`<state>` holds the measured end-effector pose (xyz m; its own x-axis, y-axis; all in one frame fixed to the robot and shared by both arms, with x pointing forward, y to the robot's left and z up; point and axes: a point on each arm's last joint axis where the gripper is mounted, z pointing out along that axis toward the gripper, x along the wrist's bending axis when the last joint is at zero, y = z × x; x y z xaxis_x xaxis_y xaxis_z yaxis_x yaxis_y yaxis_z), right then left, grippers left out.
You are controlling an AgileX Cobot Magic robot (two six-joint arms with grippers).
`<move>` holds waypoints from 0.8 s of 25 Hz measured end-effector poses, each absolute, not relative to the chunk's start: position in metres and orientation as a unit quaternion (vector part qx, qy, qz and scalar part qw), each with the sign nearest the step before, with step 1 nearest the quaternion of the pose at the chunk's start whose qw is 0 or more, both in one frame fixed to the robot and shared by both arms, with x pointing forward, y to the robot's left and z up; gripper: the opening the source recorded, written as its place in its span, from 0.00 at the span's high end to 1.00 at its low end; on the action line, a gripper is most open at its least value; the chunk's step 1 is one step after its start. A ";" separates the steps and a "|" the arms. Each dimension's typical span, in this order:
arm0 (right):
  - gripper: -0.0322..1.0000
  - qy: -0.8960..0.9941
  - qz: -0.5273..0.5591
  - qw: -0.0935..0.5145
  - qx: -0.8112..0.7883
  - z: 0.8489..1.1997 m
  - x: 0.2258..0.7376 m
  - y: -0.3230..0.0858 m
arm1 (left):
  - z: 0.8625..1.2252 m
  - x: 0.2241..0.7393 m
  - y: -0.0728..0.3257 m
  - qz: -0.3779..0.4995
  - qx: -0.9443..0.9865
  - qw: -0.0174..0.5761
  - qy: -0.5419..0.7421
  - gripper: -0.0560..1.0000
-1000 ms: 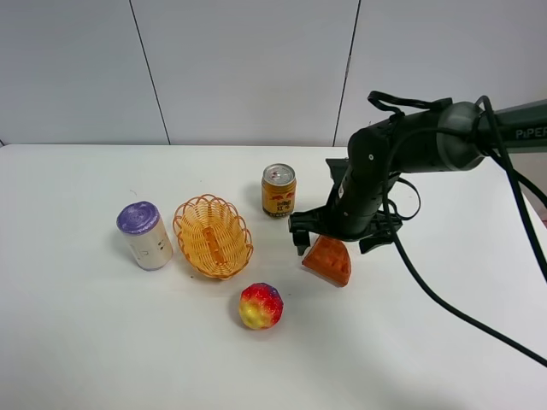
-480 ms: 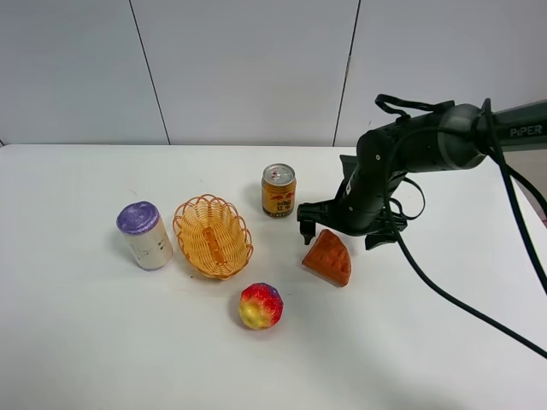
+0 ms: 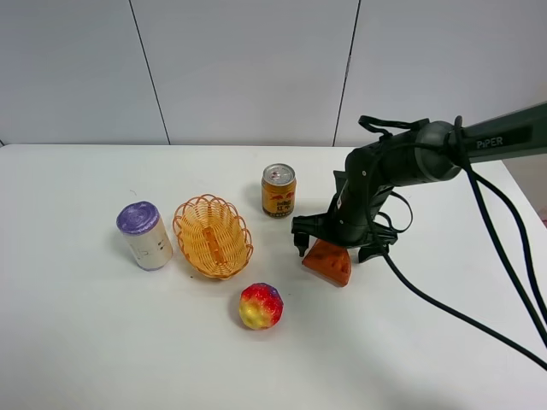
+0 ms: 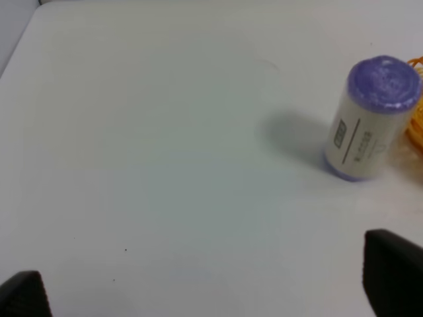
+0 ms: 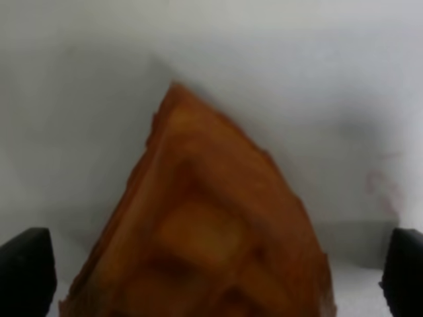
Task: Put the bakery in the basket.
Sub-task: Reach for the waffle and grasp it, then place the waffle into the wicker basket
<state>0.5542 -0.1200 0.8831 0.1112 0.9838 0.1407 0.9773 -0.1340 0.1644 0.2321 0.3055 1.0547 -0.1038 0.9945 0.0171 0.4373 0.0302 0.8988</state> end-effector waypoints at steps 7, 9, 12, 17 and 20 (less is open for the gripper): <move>0.32 0.666 0.099 0.010 0.739 0.882 0.548 -0.112 | 1.055 0.232 0.305 0.399 0.571 0.349 0.627 0.06; 0.32 0.673 0.096 0.009 0.733 0.885 0.546 -0.111 | 1.055 0.232 0.305 0.399 0.571 0.349 0.627 0.06; 0.32 0.684 0.122 0.011 0.719 0.903 0.544 -0.107 | 1.055 0.232 0.305 0.399 0.571 0.349 0.627 0.06; 0.32 0.703 0.205 0.034 0.680 0.962 0.548 -0.099 | 1.055 0.232 0.305 0.399 0.571 0.349 0.627 0.06; 0.32 0.735 0.236 0.046 0.634 0.995 0.554 -0.081 | 1.055 0.232 0.305 0.399 0.571 0.349 0.627 0.06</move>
<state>0.5544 -0.0809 0.9954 -0.1926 0.9534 0.2323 0.9100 0.0850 0.4058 0.2321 0.3055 1.0547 -0.1038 0.9945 0.0171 0.4373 0.0302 0.8988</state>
